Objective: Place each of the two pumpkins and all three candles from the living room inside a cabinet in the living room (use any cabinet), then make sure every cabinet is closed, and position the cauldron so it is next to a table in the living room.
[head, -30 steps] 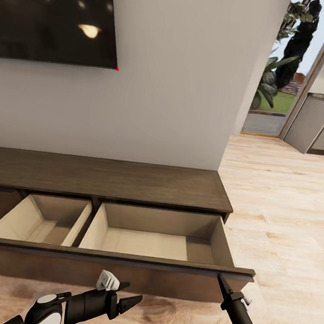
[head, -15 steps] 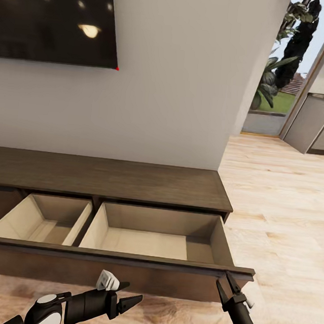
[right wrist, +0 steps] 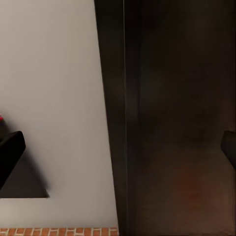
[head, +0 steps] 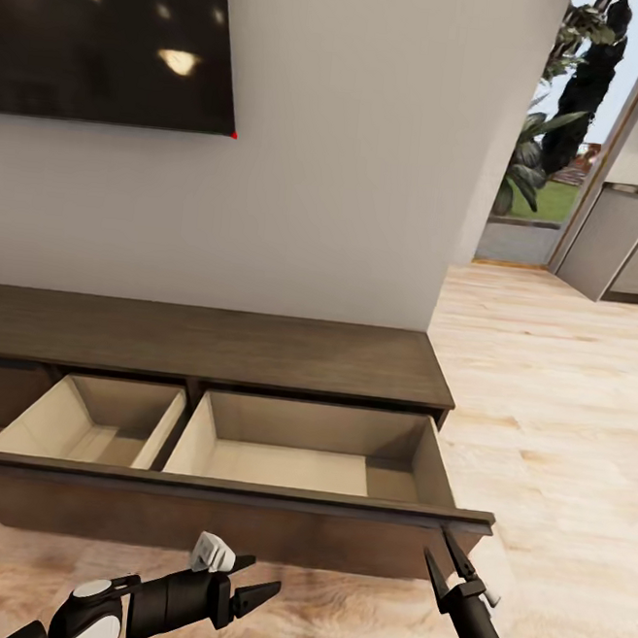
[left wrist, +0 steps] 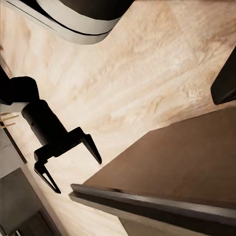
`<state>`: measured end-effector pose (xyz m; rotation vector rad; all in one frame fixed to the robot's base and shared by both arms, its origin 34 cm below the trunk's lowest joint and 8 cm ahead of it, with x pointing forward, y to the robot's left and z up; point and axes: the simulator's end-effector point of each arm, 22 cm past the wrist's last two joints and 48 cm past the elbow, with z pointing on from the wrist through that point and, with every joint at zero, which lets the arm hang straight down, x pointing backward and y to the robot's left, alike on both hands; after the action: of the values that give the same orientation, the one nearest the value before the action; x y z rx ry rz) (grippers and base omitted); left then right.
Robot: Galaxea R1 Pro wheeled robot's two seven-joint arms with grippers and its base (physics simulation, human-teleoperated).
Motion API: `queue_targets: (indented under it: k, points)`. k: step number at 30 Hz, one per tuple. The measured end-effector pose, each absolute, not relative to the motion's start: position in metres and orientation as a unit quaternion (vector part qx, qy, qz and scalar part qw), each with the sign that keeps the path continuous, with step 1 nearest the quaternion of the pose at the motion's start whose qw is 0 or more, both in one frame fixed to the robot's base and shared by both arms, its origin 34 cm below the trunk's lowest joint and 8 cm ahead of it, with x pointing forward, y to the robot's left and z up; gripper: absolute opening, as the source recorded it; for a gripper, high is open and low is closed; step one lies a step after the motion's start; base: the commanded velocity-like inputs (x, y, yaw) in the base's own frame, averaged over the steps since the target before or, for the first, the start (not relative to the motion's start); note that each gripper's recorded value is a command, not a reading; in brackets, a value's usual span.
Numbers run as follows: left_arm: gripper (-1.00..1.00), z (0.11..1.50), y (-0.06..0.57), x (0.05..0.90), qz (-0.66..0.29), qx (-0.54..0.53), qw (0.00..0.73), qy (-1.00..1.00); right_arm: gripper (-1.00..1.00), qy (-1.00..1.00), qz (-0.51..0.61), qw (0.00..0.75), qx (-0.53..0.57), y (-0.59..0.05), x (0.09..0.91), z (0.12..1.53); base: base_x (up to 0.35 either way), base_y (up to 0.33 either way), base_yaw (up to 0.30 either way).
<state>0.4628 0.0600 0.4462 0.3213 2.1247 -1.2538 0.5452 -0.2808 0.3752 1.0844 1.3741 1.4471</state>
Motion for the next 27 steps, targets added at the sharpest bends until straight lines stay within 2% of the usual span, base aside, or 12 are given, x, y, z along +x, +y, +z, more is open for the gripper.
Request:
queue_targets:
  k: [12,27]
  points:
    - [1.0,0.4462,0.0604,0.463,-0.477,0.122,0.322,0.809,1.0,0.551,0.574,0.424,0.432,-0.2862,0.545,0.375,-0.156,0.0,0.0]
    - [1.0,0.4463,0.0603,0.4628,-0.477,0.123,0.322,0.809,1.0,0.552,0.574,0.424,0.432,-0.2867,0.5448,0.3749,-0.02,0.0,0.0]
